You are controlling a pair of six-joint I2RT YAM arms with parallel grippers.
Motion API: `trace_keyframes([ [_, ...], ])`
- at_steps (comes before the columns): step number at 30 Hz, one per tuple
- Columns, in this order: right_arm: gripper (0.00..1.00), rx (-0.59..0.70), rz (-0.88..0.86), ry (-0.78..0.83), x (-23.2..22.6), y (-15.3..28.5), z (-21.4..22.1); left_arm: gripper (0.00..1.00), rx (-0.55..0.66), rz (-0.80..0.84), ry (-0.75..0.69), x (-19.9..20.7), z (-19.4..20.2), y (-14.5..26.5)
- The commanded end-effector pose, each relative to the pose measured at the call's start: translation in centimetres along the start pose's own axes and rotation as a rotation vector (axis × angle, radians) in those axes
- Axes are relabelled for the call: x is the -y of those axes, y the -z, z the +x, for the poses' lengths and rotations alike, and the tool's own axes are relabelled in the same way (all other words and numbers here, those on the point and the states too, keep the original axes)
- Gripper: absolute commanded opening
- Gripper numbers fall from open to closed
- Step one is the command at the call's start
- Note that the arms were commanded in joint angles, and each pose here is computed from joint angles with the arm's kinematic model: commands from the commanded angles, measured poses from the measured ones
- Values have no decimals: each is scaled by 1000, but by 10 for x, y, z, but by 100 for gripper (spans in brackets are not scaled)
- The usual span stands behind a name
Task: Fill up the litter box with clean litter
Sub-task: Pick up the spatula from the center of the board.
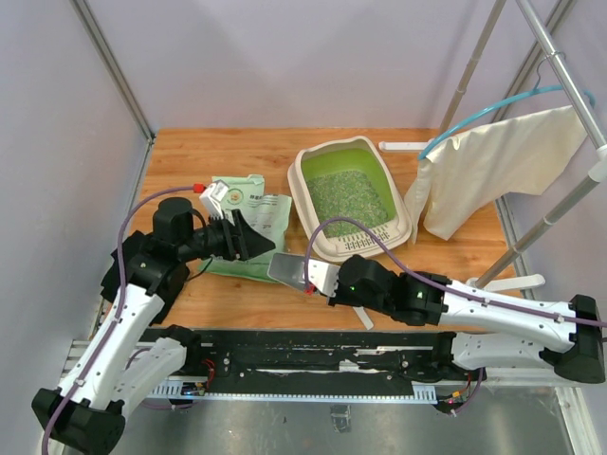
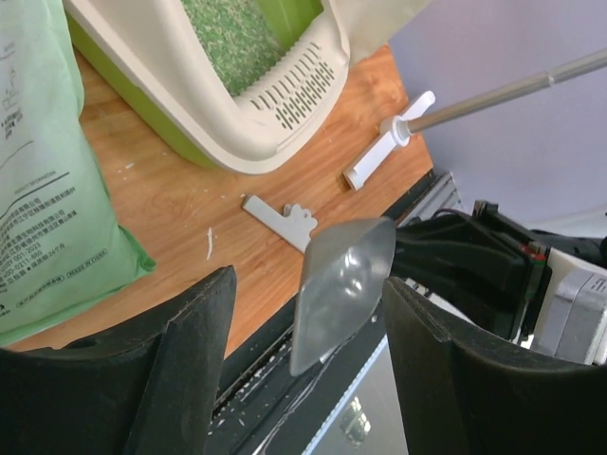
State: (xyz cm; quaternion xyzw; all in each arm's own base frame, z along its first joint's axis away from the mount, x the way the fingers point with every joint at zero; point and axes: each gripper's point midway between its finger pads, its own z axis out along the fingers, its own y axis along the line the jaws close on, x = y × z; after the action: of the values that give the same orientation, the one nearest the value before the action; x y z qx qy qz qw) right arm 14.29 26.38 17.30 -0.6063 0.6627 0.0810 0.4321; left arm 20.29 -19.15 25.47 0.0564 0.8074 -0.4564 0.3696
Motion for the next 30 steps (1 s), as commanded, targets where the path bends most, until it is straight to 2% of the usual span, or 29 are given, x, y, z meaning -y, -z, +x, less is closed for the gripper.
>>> trace_keyframes([
  [1,1,10,86,57,39,3,-17,69,-73,29,-36,-1,19,-1],
  [8,1,73,54,71,49,1,-34,71,-95,89,-43,-1,28,-9],
  [14,1,97,38,112,50,1,-43,70,-38,132,-42,6,11,-18],
  [19,1,95,53,106,55,0,-45,59,-74,124,-59,3,12,-23],
  [25,1,84,56,93,60,-6,-47,58,-130,143,-85,2,23,-21],
  [30,1,118,37,98,59,-5,-58,45,-82,133,-88,1,17,-22],
])
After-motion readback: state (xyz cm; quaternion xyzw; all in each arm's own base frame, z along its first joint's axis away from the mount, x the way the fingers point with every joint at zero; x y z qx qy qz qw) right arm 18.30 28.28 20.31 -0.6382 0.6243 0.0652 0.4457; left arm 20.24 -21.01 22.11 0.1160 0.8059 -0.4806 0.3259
